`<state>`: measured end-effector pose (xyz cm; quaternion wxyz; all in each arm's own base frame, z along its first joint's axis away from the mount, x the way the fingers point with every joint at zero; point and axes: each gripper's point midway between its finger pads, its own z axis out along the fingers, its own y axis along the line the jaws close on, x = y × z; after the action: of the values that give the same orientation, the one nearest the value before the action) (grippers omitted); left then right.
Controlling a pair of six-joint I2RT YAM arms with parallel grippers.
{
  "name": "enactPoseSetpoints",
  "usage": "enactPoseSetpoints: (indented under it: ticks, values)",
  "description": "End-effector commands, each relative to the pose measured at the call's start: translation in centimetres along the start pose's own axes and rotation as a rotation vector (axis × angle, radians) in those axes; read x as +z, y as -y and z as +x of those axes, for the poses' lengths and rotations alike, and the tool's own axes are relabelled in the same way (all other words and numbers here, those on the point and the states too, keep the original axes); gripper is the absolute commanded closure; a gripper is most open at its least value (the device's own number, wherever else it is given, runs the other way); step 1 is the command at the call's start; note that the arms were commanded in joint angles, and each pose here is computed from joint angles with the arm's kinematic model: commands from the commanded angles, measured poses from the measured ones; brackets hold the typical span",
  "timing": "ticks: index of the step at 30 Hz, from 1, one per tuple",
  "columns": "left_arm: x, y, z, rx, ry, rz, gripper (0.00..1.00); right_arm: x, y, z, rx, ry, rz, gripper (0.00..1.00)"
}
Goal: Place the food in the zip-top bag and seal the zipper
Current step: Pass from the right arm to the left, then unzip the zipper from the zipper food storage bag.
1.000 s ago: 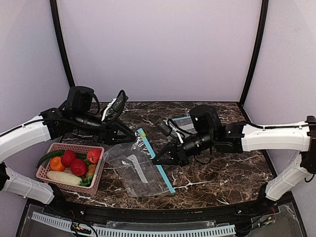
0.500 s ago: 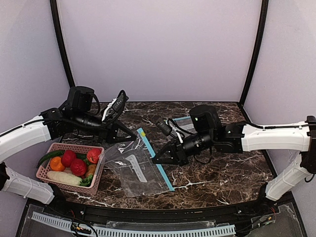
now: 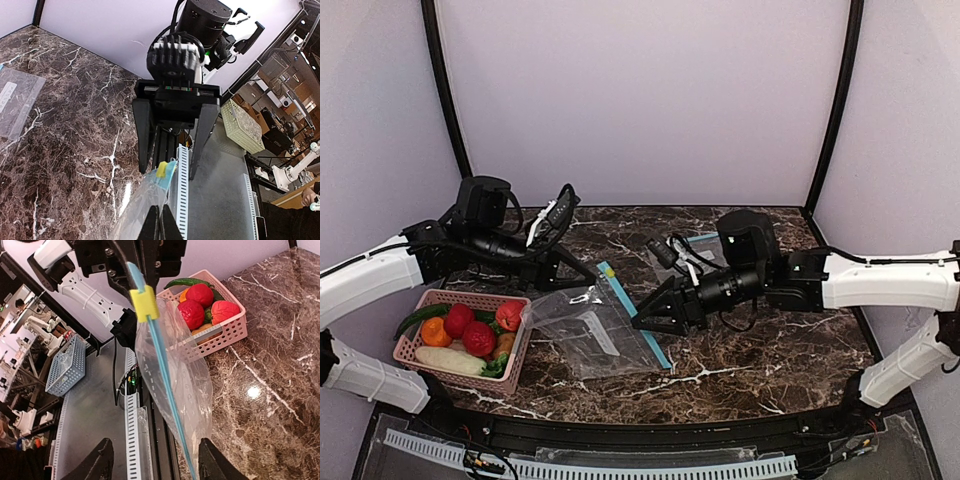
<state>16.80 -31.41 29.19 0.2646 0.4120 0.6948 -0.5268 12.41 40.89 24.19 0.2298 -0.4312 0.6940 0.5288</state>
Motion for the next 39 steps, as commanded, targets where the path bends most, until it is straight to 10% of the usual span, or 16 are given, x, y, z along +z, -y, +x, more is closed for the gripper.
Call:
enactPoseSetpoints:
  ticks: [1,16,27,39]
  values:
    - [-0.3,0.7,0.3,0.013,0.012,0.019,0.99,-1.1,-0.5,-1.6,-0.03,0.089,0.029,0.37]
    - [0.0,1.0,0.7,-0.001,-0.001,0.057,0.99,-0.5,0.5,-4.9,-0.051,0.176,0.087,0.11]
    - [0.1,0.8,1.0,-0.002,-0.007,0.055,0.99,0.8,-0.1,-6.9,-0.094,0.183,0.038,0.57]
    - [0.3,0.6,1.1,-0.008,-0.014,0.059,0.99,1.3,-1.0,-7.5,-0.12,0.185,-0.036,0.68]
